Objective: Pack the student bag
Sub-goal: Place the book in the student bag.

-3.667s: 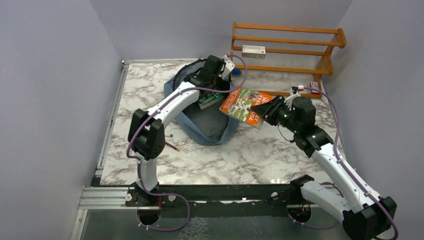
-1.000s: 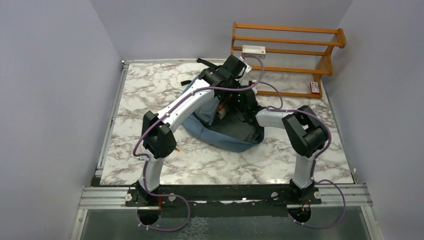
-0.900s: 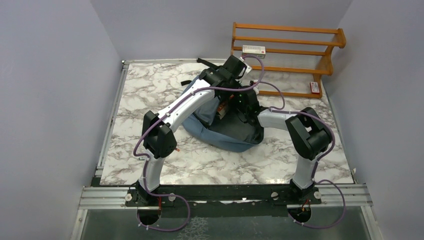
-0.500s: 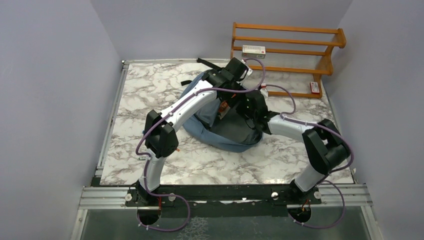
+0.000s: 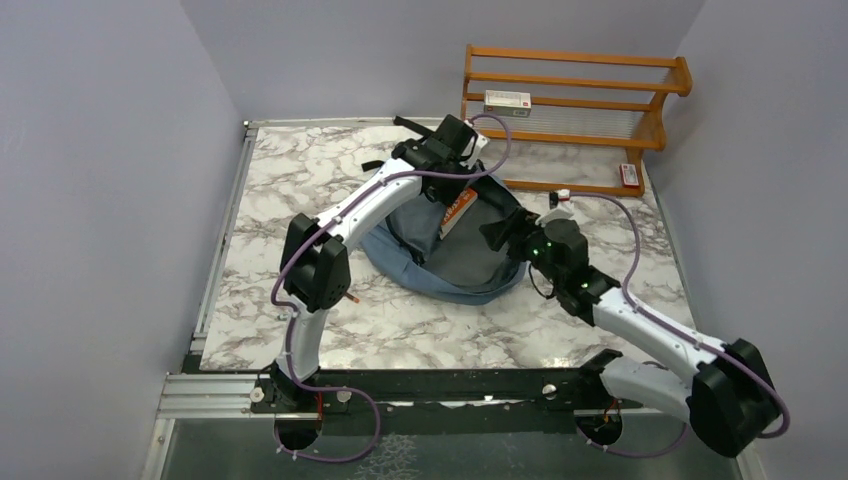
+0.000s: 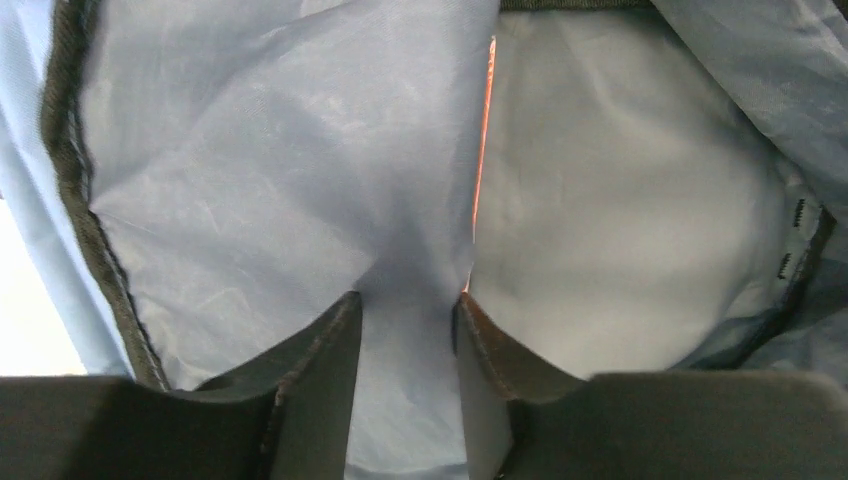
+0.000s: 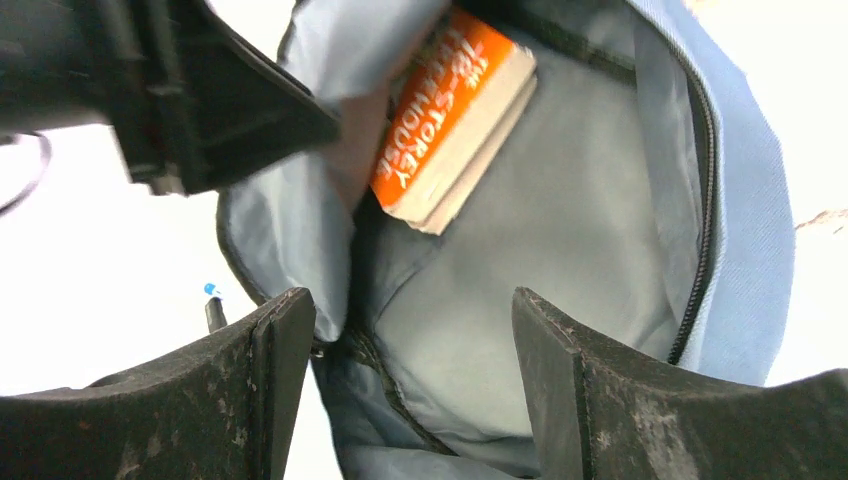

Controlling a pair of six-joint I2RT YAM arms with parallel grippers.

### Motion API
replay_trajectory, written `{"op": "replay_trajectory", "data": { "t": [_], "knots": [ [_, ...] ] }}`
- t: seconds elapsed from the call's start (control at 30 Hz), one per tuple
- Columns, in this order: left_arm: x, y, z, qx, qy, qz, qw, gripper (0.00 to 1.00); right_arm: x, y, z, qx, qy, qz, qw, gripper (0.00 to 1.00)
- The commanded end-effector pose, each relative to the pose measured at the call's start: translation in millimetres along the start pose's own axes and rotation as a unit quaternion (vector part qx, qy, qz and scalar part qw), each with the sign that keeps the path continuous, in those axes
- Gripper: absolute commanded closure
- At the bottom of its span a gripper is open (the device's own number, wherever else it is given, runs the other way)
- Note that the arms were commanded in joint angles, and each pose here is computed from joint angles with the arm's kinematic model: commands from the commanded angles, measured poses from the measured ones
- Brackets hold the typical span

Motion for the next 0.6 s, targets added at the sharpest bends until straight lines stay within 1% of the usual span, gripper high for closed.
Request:
{"op": "replay_trajectory", "data": {
  "t": [0.0,0.03,0.13,0.2,0.27,0.33,0.4,0.47,0.57],
  "knots": [
    [27.7,3.2,-17.7,0.046,-0.061,0.021,0.997,0.52,22.9,-1.1,-21.6,0.073,-0.038,0.003,0.997,0.24],
    [31.8,5.9,-17.2,0.055,-0.066,0.021,0.996,0.47,26.8,-0.6,-25.8,0.083,-0.044,0.005,0.996,0.24],
    [46.9,18.2,-14.2,0.09,-0.086,0.022,0.992,0.4,34.9,0.2,-35.7,0.095,-0.055,0.017,0.994,0.22],
    [57.7,35.5,-6.9,0.126,-0.1,0.007,0.987,0.36,36.9,2.2,-38.7,0.106,-0.044,0.03,0.993,0.18],
    [70.9,57.2,3.3,0.163,-0.116,-0.015,0.98,0.32,37.8,-3.6,-38.1,0.116,-0.025,0.062,0.991,0.14],
    [85.8,79.2,15.7,0.201,-0.135,-0.04,0.969,0.27,38.3,-9.0,-39.1,0.13,-0.013,0.088,0.988,0.1],
    [102.2,97.9,30.7,0.239,-0.154,-0.061,0.957,0.25,39.0,-9.7,-39.7,0.147,-0.005,0.094,0.985,0.09],
    [118.1,117.4,49.4,0.28,-0.167,-0.099,0.94,0.18,40.5,-4.4,-40.7,0.165,0.003,0.082,0.983,0.07],
    [133.1,136.3,84.8,0.333,-0.173,-0.146,0.915,0.06,42.8,10.2,-44.0,0.19,0.008,0.049,0.981,0.07]
  ]
}}
Point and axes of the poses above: each gripper's point midway between its finger pads, its own x axis back along the fingers, its own y axis along the line the jaws close on, z = x × y, the point moved 1 cm from there along x, back along the fingers, and after that the axes turned 9 degrees about -x, right-handed, at the moved point
